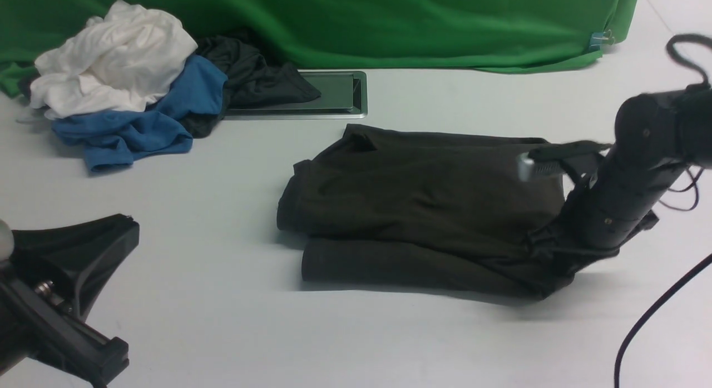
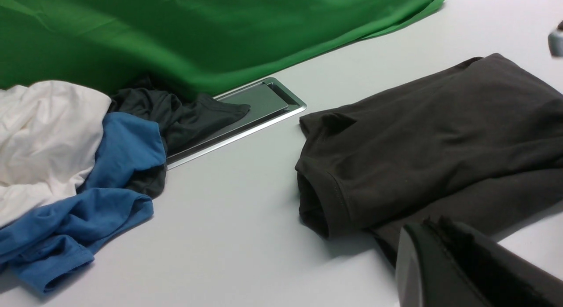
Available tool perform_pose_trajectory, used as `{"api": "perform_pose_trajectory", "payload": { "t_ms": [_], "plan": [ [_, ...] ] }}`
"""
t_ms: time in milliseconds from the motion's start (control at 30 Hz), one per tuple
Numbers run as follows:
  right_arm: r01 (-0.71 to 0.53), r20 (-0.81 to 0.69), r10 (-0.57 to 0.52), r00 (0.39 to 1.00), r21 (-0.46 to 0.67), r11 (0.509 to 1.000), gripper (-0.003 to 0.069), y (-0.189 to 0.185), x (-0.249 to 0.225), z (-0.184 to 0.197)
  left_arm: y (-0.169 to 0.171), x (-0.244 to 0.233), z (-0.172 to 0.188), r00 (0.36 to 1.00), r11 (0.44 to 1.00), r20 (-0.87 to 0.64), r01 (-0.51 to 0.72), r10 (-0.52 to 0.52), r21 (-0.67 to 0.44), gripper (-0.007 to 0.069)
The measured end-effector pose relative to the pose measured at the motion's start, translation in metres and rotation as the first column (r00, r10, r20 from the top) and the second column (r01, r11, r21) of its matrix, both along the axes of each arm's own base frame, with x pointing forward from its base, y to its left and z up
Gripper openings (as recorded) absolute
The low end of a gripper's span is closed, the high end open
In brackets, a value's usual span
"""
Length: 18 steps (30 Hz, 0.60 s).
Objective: Fold a long-sleeved shirt on a white desktop.
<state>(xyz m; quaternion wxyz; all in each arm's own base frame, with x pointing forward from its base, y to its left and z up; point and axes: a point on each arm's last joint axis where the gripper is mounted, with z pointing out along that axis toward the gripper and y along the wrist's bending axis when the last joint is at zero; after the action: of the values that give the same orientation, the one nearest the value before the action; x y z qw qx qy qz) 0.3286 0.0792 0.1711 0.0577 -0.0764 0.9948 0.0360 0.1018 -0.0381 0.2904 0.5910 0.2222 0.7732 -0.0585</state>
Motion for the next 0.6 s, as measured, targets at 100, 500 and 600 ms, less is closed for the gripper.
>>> {"api": "perform_pose_trajectory", "payload": {
  "t_ms": [100,500,600],
  "plan": [
    [0.068,0.103,-0.071,0.992,0.033,0.997,0.0111,-0.003,0.01,0.02,0.0,0.0,0.0,1.0,1.0,0.0,0.0,0.0,0.001,0.0019],
    [0.193,0.308,-0.222,0.925,0.122,0.974,0.0531,-0.015,0.087,0.011,0.0,0.0,-0.002,1.0,1.0,-0.011,0.006,-0.006,0.024,0.0019],
    [0.203,0.262,-0.225,0.938,0.11,0.973,0.0494,-0.014,0.099,-0.01,0.0,-0.001,-0.002,1.0,1.0,-0.015,0.006,-0.006,0.011,0.0019]
  ]
}}
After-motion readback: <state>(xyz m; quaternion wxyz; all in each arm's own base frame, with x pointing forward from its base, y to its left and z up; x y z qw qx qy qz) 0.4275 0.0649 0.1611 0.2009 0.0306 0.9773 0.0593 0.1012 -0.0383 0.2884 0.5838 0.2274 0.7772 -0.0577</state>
